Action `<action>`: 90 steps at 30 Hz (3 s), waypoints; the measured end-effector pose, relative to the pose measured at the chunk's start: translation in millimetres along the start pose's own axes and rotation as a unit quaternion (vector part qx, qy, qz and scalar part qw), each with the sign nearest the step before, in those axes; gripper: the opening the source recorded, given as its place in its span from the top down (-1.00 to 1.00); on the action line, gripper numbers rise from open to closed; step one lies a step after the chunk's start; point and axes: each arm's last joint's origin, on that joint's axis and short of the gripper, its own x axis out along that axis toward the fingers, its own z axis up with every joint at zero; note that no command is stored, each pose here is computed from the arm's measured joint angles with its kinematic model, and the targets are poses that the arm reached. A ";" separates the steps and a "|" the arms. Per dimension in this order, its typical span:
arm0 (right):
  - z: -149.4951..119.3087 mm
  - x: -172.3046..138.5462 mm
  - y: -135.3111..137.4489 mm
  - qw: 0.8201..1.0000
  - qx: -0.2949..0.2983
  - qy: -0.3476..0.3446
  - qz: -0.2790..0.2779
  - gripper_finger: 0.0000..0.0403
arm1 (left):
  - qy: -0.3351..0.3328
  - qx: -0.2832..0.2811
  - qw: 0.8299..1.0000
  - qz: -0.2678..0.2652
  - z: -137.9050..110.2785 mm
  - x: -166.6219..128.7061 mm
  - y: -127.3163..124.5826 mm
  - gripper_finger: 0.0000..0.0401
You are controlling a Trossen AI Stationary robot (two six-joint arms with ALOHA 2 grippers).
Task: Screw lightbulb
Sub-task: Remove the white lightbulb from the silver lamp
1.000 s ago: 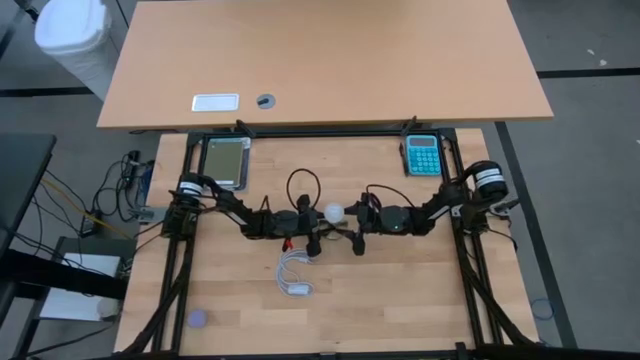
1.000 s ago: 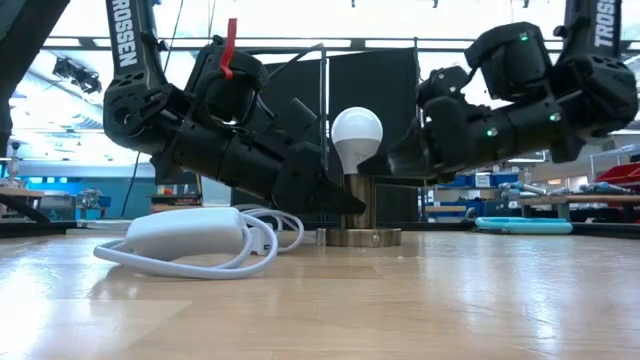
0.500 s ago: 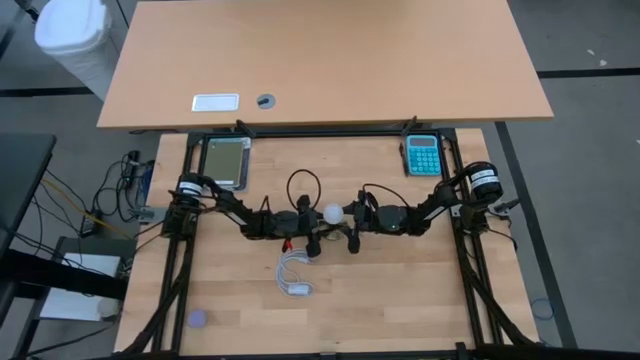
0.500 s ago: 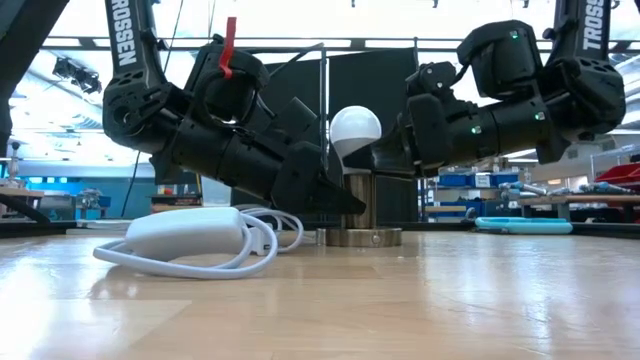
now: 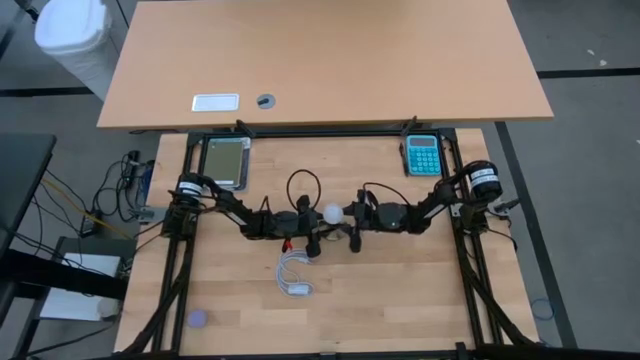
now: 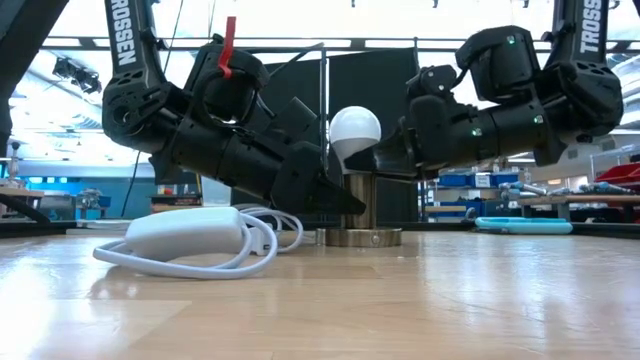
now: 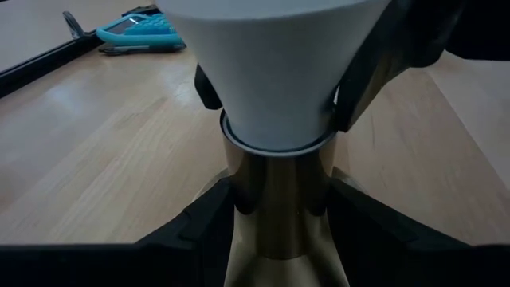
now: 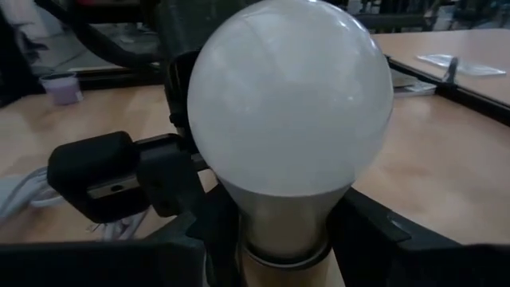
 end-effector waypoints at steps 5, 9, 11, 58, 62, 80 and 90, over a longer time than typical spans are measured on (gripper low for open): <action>-1.5 -0.8 -12.9 0.999 0.009 0.005 0.042 0.18 | 0.000 0.000 1.000 0.000 0.0 0.0 0.0 0.06; -1.2 1.2 -26.4 0.996 0.006 0.009 0.094 0.18 | 0.000 0.000 1.000 0.000 0.0 0.0 0.0 0.06; -1.0 1.8 -33.3 0.992 -0.001 0.010 0.125 0.18 | 0.000 0.000 1.000 -0.001 0.0 0.0 -0.1 0.06; 8.5 -23.0 -36.6 0.997 0.011 0.054 0.047 -0.44 | 0.001 -0.001 1.000 0.003 -0.6 0.2 0.6 0.06; 6.3 -30.7 -14.7 0.999 0.008 0.036 0.000 -0.44 | 0.002 -0.002 1.000 0.005 -0.7 0.2 0.7 0.06; 2.3 -18.3 38.6 0.986 0.074 0.009 -0.147 -0.44 | 0.001 -0.010 1.000 0.018 -0.9 0.0 1.3 0.06; -12.6 14.6 49.9 0.981 0.051 -0.026 -0.185 -0.44 | 0.002 -0.010 1.000 0.021 -1.3 -0.2 1.6 0.06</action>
